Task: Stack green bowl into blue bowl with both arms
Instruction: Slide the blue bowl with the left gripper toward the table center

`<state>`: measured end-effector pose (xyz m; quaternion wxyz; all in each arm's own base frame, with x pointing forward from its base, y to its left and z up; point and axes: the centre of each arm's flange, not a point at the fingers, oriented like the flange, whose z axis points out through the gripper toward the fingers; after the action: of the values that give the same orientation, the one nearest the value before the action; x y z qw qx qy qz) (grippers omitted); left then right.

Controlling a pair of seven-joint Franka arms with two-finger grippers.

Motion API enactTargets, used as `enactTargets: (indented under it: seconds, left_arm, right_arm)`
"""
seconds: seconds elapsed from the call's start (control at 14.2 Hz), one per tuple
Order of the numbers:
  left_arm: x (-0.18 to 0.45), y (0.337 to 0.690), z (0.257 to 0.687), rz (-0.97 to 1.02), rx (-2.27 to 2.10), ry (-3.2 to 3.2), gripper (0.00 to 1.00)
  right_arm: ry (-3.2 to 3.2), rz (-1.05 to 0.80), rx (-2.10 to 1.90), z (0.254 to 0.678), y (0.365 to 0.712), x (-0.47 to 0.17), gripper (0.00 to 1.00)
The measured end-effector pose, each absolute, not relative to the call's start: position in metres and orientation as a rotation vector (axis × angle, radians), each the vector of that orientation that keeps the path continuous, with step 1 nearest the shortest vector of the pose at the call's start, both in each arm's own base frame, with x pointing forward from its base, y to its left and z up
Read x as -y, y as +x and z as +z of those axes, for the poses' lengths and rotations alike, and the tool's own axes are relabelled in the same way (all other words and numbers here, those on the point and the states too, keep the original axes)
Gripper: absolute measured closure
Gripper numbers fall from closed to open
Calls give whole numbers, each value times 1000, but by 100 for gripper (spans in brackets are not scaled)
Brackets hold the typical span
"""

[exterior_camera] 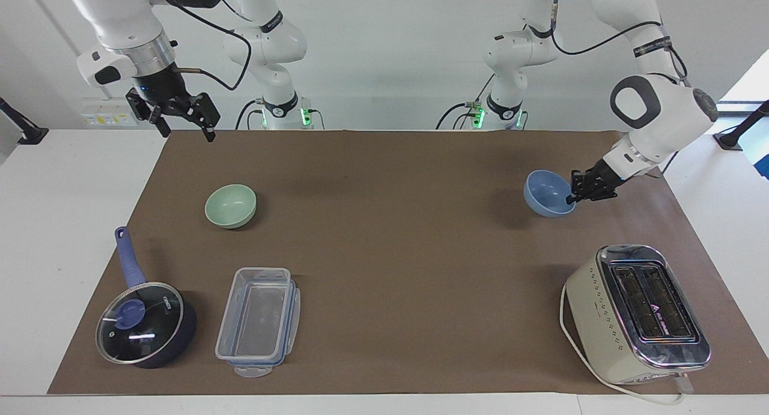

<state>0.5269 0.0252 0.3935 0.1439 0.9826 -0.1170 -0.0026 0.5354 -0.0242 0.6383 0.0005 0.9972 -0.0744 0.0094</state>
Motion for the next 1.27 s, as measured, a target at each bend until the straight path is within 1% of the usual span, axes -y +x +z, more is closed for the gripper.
enactTargets:
  seconds: [0.35,0.56,0.78,1.06,1.27]
  left_arm:
    - [111,521,390,-17,156,2954,96]
    - [182,505,390,1,4,3016,96]
    - [252,481,390,8,-104,3031,96]
    - [304,464,377,6,-142,3027,96]
    - [317,466,358,29,-131,3021,96]
  right_arm:
    - [3132,29,234,638,535,24,0]
    - [3132,29,234,638,535,24,0]
    - [3132,29,234,638,535,24,0]
    - [3132,29,234,638,535,24,0]
    - [3132,29,234,638,535,24,0]
